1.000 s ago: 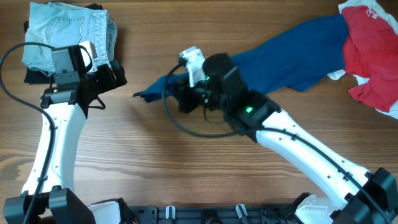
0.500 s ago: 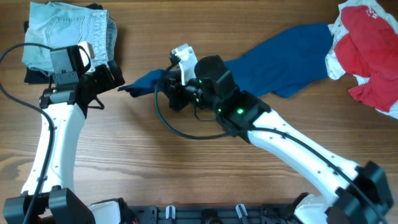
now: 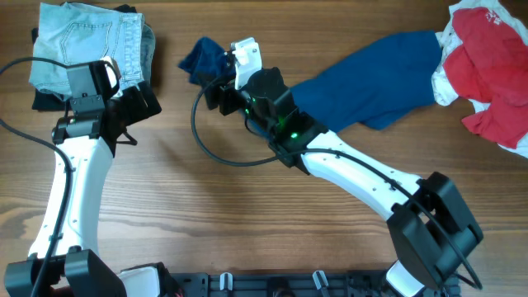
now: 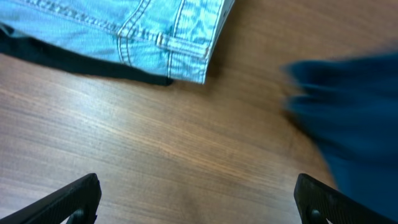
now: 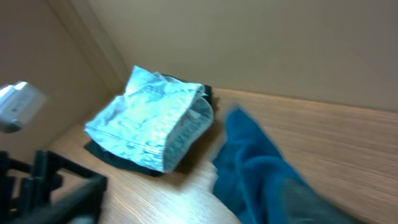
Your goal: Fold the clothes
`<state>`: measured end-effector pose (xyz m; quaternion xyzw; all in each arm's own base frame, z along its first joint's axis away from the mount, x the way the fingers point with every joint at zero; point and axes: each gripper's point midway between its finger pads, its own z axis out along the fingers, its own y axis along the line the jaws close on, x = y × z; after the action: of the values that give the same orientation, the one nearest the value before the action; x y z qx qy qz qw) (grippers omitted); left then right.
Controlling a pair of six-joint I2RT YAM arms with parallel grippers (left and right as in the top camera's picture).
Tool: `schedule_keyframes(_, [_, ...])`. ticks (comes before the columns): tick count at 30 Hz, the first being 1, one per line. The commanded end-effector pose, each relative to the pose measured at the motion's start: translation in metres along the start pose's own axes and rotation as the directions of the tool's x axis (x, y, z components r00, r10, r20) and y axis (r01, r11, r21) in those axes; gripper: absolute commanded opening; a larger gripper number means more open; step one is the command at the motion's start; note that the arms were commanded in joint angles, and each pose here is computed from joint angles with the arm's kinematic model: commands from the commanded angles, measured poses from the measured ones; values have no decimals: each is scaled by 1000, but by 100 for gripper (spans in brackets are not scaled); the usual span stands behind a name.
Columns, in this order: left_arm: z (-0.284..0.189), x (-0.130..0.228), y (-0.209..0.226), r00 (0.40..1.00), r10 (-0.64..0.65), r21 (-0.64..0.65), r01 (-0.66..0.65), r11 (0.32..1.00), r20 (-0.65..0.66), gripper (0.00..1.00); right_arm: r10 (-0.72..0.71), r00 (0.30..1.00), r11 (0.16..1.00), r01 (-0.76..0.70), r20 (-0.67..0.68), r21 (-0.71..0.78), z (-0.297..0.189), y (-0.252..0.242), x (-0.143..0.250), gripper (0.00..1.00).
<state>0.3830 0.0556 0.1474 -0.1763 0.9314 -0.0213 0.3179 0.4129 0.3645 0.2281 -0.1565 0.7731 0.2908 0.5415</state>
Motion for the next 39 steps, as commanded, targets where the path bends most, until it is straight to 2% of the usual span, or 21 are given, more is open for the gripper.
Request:
schedule_keyframes(1, [-11, -10, 6, 999, -12, -34, 13, 999, 30, 100, 0, 999, 995, -5, 47, 98, -36, -25, -48, 100])
schedule_keyframes(4, [-11, -7, 6, 1000, -12, -34, 13, 999, 19, 100, 87, 996, 964, -86, 6, 252, -84, -79, -65, 100])
schedule_keyframes(7, [-10, -2, -8, 1000, -4, 35, 5, 999, -5, 100, 221, 975, 878, -182, -37, 442, -138, -150, -60, 100])
schedule_keyframes(9, [-10, 2, -22, 1000, 10, 86, -9, 996, -22, 100, 330, 942, 792, -246, -53, 559, -171, -193, -44, 100])
schedule_keyframes(12, [-8, 10, -41, 998, 56, 115, -51, 992, -40, 100, 462, 880, 696, -284, -109, 660, -206, -235, -11, 99])
schedule_keyframes(15, [-6, 21, -65, 992, 113, 154, -103, 983, -56, 100, 593, 793, 581, -305, -136, 755, -236, -273, 35, 93])
schedule_keyframes(21, [-5, 38, -100, 978, 196, 210, -177, 961, -73, 100, 709, 690, 460, -300, -143, 836, -256, -309, 94, 76])
schedule_keyframes(25, [-3, 47, -111, 971, 225, 227, -200, 953, -86, 100, 756, 633, 425, -286, -164, 859, -259, -317, 132, 71])
schedule_keyframes(28, [-2, 49, -113, 969, 228, 230, -202, 952, -91, 100, 776, 613, 403, -303, -147, 864, -253, -322, 151, 67])
schedule_keyframes(33, [1, 51, -113, 968, 230, 228, -202, 953, -101, 100, 789, 597, 414, -342, -145, 844, -242, -324, 184, 54])
schedule_keyframes(35, [1, 51, -113, 968, 230, 227, -202, 953, -102, 100, 800, 587, 392, -357, -122, 848, -240, -326, 194, 52])
schedule_keyframes(39, [1, 51, -113, 968, 230, 228, -202, 953, -102, 100, 777, 621, 410, -370, -107, 833, -234, -332, 202, 51])
